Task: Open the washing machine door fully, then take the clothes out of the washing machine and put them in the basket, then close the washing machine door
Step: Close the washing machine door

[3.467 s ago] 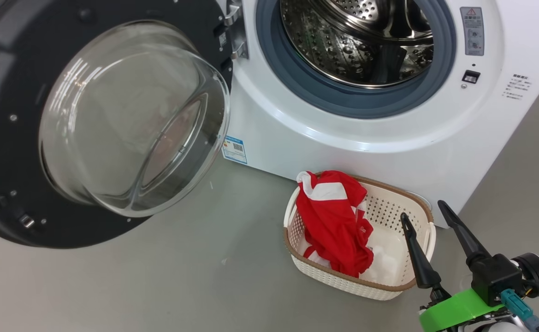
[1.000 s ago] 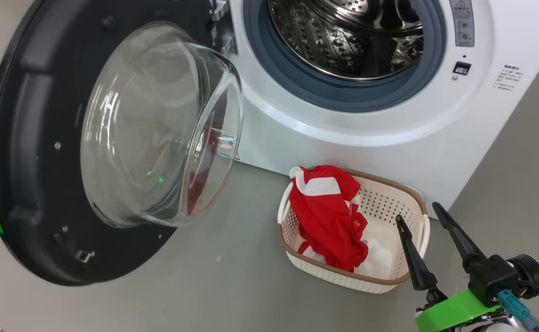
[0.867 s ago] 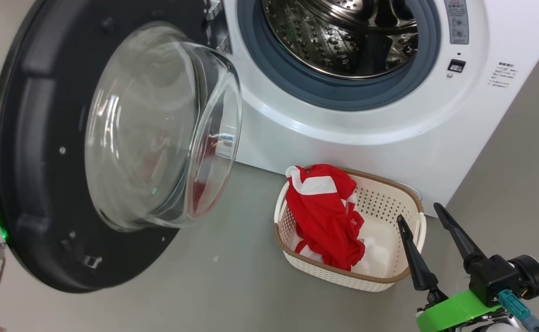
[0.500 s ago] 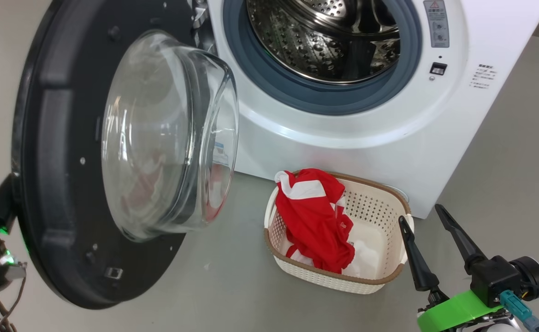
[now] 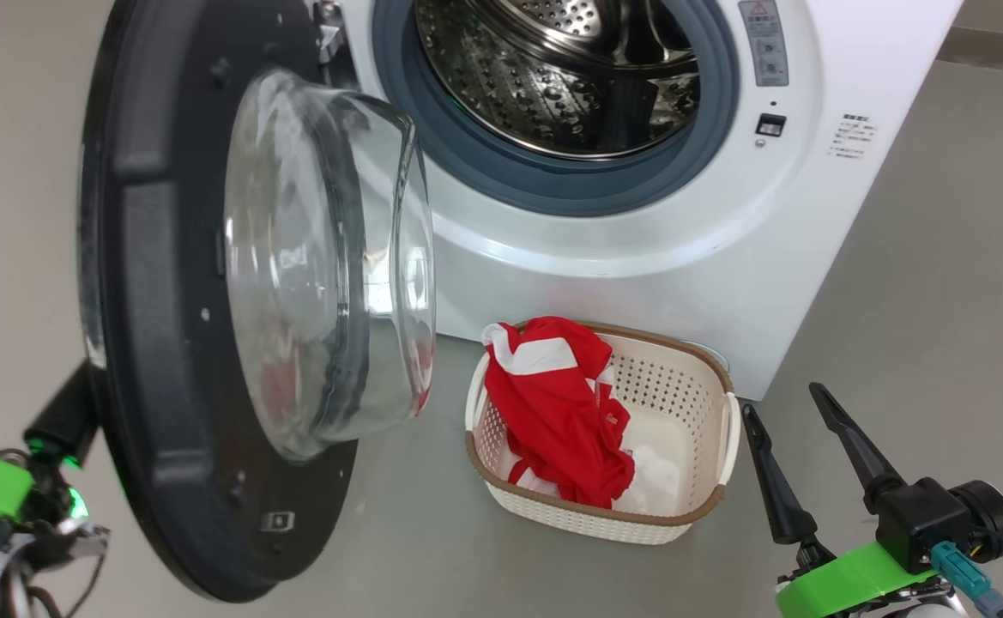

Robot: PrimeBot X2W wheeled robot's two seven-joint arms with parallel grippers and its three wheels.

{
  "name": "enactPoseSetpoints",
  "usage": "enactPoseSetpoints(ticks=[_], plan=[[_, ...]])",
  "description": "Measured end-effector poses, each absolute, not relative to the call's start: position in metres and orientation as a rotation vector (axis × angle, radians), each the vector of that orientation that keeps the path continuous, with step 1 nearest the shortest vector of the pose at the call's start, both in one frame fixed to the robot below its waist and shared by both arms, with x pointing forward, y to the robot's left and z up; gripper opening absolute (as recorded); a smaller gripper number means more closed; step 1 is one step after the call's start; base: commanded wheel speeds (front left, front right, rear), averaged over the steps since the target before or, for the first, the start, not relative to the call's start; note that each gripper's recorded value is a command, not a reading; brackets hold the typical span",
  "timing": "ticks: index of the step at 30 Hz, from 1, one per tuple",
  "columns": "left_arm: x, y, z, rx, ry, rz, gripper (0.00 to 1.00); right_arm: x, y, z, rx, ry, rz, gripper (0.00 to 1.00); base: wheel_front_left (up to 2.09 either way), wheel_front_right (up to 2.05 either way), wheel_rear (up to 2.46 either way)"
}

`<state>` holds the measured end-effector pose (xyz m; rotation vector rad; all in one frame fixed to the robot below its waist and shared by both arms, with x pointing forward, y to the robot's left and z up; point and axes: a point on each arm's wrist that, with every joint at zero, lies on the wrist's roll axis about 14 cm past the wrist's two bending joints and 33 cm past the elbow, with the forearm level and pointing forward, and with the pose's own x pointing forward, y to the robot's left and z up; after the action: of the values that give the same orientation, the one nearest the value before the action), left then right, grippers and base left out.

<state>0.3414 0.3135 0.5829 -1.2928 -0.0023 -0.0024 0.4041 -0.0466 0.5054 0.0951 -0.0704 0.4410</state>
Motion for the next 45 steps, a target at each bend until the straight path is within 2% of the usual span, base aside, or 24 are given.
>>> enactPoseSetpoints(ticks=[27,45], plan=[[0.373,0.232,0.579,-1.394,0.075,-0.188,0.0,0.4,-0.091,0.494,0.106,-0.043,0.315,1.0,0.0,0.0,0.0],[0.382,0.222,0.571,-1.424,0.096,-0.194,0.0,0.404,-0.094,0.488,0.11,-0.027,0.302,1.0,0.0,0.0,0.0]])
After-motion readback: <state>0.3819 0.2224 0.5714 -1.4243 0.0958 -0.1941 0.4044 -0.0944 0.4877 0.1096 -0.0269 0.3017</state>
